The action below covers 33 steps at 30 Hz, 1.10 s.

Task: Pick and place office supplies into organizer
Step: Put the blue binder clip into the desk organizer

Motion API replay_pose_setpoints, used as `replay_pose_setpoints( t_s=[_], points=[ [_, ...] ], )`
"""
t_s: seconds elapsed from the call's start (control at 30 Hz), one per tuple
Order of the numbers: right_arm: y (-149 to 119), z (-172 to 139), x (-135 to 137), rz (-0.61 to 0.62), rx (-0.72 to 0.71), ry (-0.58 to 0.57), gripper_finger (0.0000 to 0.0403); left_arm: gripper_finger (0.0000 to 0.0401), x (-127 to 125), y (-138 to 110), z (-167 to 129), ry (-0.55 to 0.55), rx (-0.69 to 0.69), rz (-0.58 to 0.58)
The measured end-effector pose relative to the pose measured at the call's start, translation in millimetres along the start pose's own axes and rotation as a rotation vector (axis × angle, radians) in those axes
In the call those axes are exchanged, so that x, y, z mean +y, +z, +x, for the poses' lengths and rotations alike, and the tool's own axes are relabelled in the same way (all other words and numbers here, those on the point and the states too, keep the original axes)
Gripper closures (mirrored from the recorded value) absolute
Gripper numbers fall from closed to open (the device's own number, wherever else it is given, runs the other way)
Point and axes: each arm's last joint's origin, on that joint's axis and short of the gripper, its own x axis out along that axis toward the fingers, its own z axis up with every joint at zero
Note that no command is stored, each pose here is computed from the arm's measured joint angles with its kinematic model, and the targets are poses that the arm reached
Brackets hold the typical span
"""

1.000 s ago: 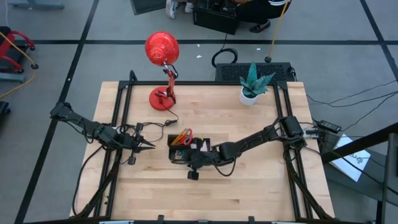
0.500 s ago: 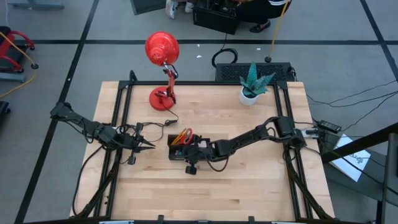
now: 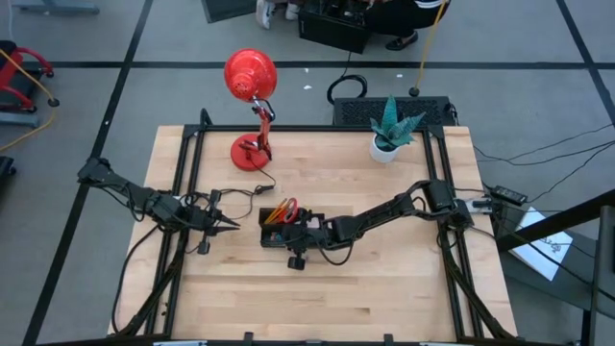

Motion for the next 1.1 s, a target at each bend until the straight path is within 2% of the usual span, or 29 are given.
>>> replay_pose_setpoints(
  t_s=[0.47, 1.1],
  points=[
    [-1.3, -0.2, 0.3, 0.002, 0.018, 0.018, 0.0352, 0.0364, 0.0, 0.0, 0.0, 0.0, 0.0, -0.001],
    [-0.9, -0.3, 1.2, 0.028, 0.014, 0.023, 0.0299, 0.0364, 0.0, 0.0, 0.0, 0.0, 0.0, -0.002]
  ],
)
